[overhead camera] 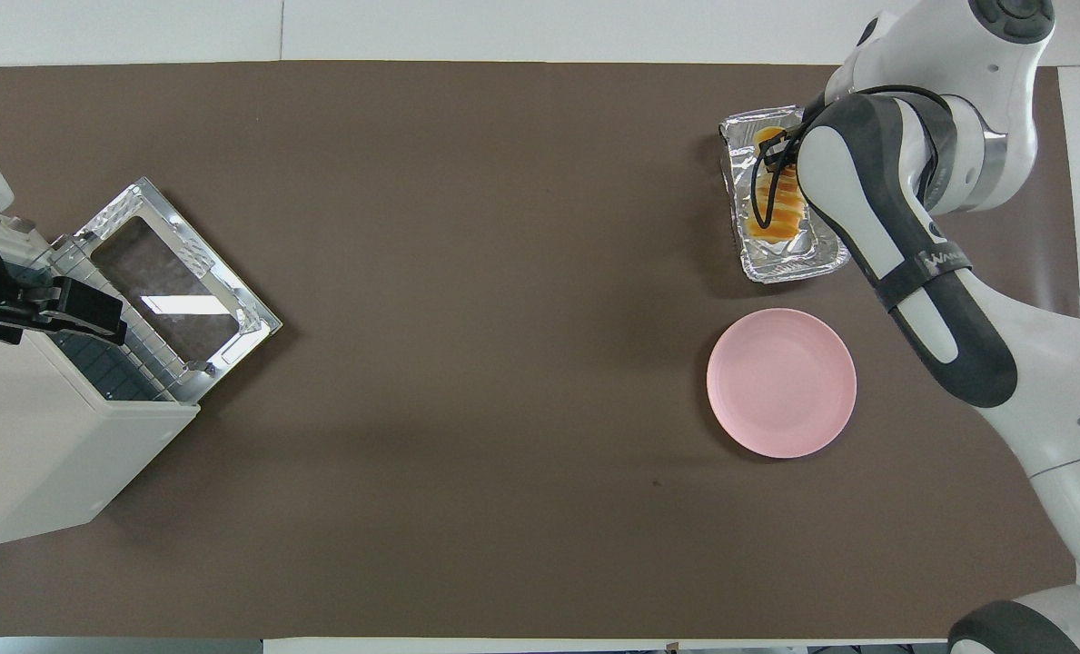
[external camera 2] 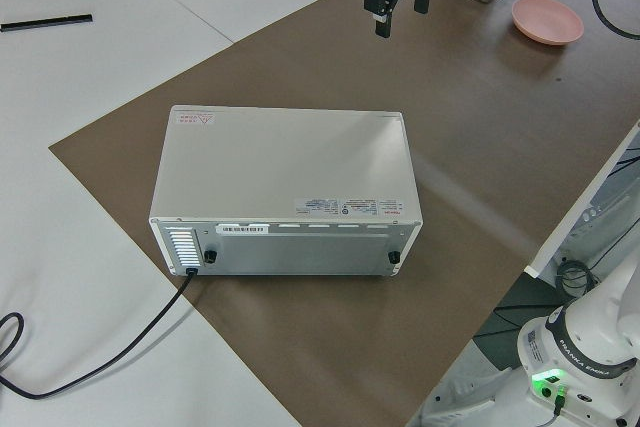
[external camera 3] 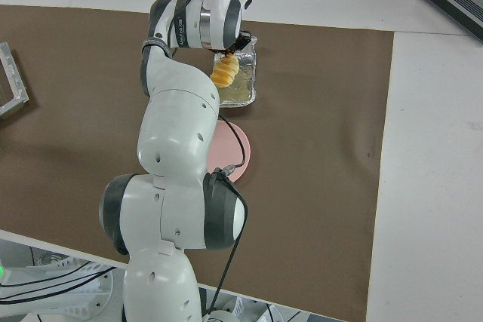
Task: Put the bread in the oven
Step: 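Lower the bread into the foil tray and open the right gripper, then grasp the edge of the foil tray with the right gripper, then drag the foil tray toward the oven with the right gripper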
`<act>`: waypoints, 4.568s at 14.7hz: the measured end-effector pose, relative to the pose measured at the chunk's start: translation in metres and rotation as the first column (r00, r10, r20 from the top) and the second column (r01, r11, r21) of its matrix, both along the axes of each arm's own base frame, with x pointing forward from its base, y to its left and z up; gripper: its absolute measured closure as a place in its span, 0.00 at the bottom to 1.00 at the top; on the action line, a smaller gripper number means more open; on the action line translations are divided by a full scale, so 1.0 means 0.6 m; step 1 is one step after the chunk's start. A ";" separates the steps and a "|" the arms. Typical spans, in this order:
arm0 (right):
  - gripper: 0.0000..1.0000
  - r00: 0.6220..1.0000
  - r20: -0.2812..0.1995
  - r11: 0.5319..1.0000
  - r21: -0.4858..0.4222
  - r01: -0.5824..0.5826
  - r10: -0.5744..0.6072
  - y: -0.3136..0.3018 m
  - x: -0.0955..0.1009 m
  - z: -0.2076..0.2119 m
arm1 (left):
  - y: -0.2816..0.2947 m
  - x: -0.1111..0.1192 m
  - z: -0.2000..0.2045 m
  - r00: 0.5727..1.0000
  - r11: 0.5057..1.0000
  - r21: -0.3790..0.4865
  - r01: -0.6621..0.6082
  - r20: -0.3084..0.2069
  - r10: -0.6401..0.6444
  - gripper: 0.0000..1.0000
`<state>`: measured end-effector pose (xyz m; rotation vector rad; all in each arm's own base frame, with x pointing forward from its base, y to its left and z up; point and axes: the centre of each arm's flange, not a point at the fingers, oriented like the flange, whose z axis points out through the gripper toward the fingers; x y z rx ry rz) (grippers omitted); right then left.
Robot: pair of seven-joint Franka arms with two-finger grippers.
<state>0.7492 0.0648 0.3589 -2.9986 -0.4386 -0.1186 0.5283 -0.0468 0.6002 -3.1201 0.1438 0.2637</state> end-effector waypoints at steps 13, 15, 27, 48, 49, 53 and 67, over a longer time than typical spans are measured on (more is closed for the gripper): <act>0.39 0.999 0.036 1.000 -0.007 0.009 -0.009 -0.002 -0.002 -0.050 | 0.000 0.000 0.000 1.000 1.000 0.000 0.000 0.000 0.000 0.00; 0.16 1.000 0.023 1.000 -0.008 0.007 -0.007 -0.003 -0.005 -0.041 | 0.000 0.000 0.000 1.000 1.000 0.000 0.000 0.000 0.000 0.00; 0.02 0.999 0.022 0.993 -0.115 -0.029 0.032 -0.077 -0.007 -0.037 | 0.000 0.000 0.000 1.000 1.000 0.000 0.000 0.000 0.000 0.00; 0.98 0.999 -0.025 0.997 -0.075 -0.027 0.025 -0.085 -0.031 -0.050 | 0.000 0.000 0.000 1.000 1.000 0.000 0.000 0.000 0.000 0.00; 0.98 0.998 -0.056 0.999 -0.052 -0.011 0.008 -0.069 -0.034 -0.027 | 0.000 0.000 0.000 1.000 1.000 0.000 0.000 0.000 0.000 0.00; 0.98 0.990 -0.105 0.994 0.049 0.096 -0.090 0.076 -0.046 0.081 | 0.000 0.000 0.000 1.000 1.000 0.000 0.000 0.000 0.000 0.00; 0.98 0.993 -0.058 0.988 0.108 0.113 -0.107 0.544 -0.253 -0.040 | 0.000 0.000 0.000 1.000 1.000 0.000 0.000 0.000 0.000 0.00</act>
